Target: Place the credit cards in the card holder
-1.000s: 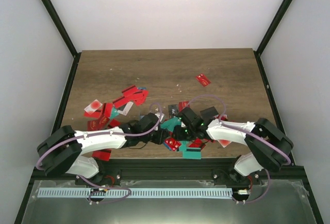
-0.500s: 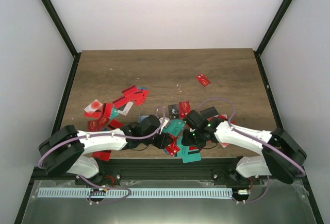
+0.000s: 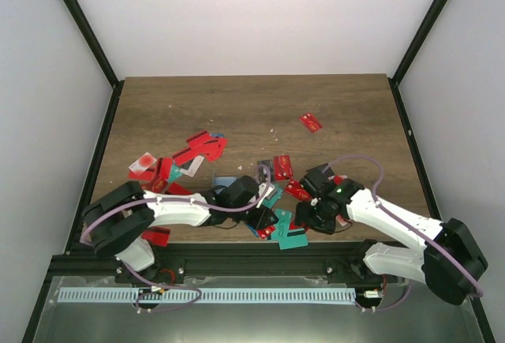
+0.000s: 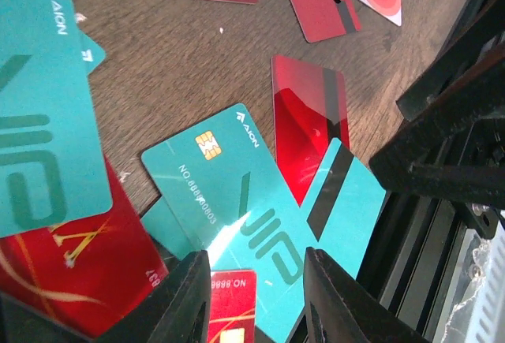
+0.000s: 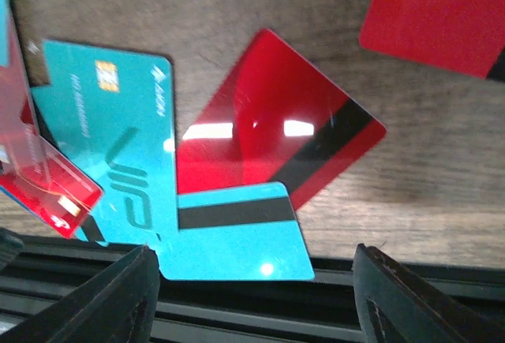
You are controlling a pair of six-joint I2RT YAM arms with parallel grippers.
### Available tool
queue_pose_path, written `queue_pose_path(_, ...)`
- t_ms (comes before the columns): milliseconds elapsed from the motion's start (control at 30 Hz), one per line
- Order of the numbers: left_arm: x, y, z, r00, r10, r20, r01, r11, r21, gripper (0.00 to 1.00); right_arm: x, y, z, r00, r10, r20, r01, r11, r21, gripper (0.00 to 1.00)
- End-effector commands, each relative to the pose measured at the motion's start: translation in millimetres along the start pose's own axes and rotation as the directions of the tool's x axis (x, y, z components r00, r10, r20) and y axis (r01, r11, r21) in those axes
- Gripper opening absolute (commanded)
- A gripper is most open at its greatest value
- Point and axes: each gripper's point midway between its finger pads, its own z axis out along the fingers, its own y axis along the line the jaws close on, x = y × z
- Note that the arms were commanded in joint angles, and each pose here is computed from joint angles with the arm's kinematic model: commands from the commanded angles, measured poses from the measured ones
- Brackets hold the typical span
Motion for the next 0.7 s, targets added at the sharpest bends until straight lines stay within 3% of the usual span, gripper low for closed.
queue_pose_path(0,-9,-14,9,0.999,0.031,0.011,-0.032,0.997,0.065,0.35,24,-15,5,0.993,-0.003,-0.115,0.004,1.000,0.007,0.69)
queue_pose_path(333,3,-13,19,0.998,0.051,-0.034,-0.047,0.994,0.095,0.35,53,-3,25,0.975,0.002,-0.224,-0.044,0.982,-0.182,0.71)
queue_pose_path(667,9,-7,26,0.998,0.036,-0.051,-0.031,0.996,0.089,0.35,57,-8,50,0.975,0.096,-0.200,-0.151,0.946,-0.285,0.67)
